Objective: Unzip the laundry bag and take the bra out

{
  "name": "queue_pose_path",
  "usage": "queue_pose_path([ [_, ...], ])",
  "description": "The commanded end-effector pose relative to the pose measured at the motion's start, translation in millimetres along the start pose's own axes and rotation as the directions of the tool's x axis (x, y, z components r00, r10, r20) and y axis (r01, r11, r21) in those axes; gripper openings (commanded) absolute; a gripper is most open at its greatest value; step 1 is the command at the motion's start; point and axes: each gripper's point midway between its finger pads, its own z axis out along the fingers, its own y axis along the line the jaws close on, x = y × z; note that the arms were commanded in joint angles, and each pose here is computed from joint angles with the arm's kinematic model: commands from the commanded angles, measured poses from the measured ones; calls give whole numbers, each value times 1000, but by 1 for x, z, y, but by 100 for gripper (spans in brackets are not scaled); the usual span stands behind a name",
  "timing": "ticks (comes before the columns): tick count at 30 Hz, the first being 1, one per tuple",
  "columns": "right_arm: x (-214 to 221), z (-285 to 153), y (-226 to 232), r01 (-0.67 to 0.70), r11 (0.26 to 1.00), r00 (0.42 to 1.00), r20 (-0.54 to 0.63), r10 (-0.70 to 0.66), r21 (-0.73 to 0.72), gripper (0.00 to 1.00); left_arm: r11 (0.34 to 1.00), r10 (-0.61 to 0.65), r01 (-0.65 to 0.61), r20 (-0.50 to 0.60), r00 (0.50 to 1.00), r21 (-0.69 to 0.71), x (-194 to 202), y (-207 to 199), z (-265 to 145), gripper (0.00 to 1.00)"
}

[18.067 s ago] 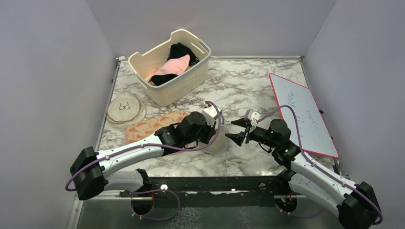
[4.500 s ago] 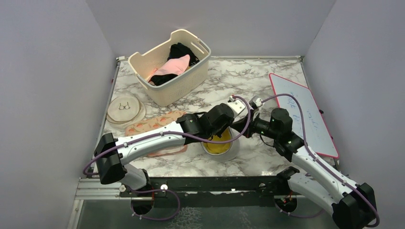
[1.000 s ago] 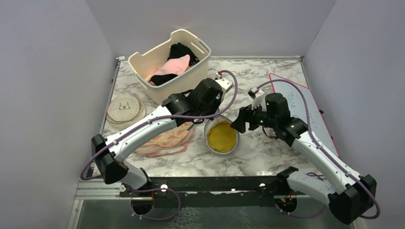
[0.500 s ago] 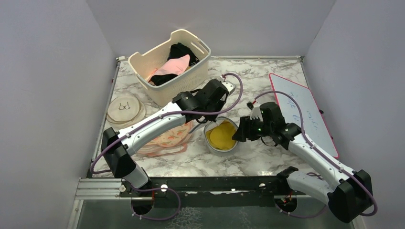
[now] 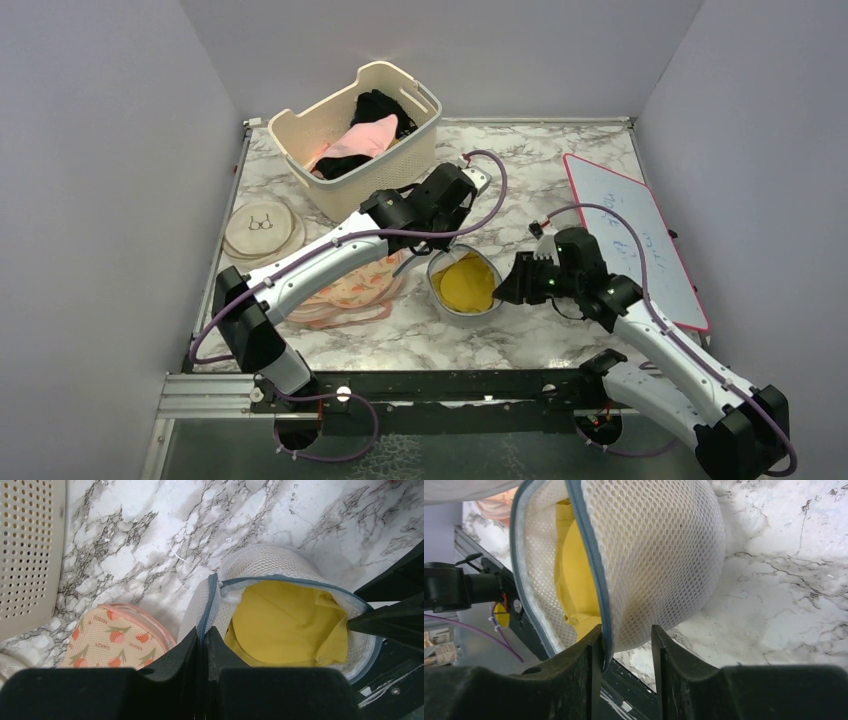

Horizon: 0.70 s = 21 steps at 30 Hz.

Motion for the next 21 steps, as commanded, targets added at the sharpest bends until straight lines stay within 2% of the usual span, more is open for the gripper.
queue_pose_path([
  [1, -6, -7, 4, -32, 999, 998, 62, 32, -5, 38, 999, 4, -3, 14, 1000, -40, -9, 9, -4, 0],
  [3, -6, -7, 6, -32, 999, 997, 75, 34, -26, 33, 999, 5, -4, 8, 1000, -49, -7, 10, -2, 0],
  [8, -3, -1, -1, -56, 998, 995, 80, 57, -10, 2, 998, 19, -19, -2, 1000, -63, -8, 12, 6, 0],
  [14, 4, 4, -5, -68, 998, 995, 73, 69, -11, 1, 985, 64, -69, -36, 997, -156, -11, 28, 23, 0],
  [17, 3, 4, -4, -56, 998, 995, 82, 58, -24, 1, 952, 104, -117, -62, 993, -283, -16, 49, 36, 9],
  [21, 3, 1, 0, -54, 998, 996, 73, 56, -34, 1, 890, 131, -153, -81, 988, -428, -31, 70, 40, 37],
])
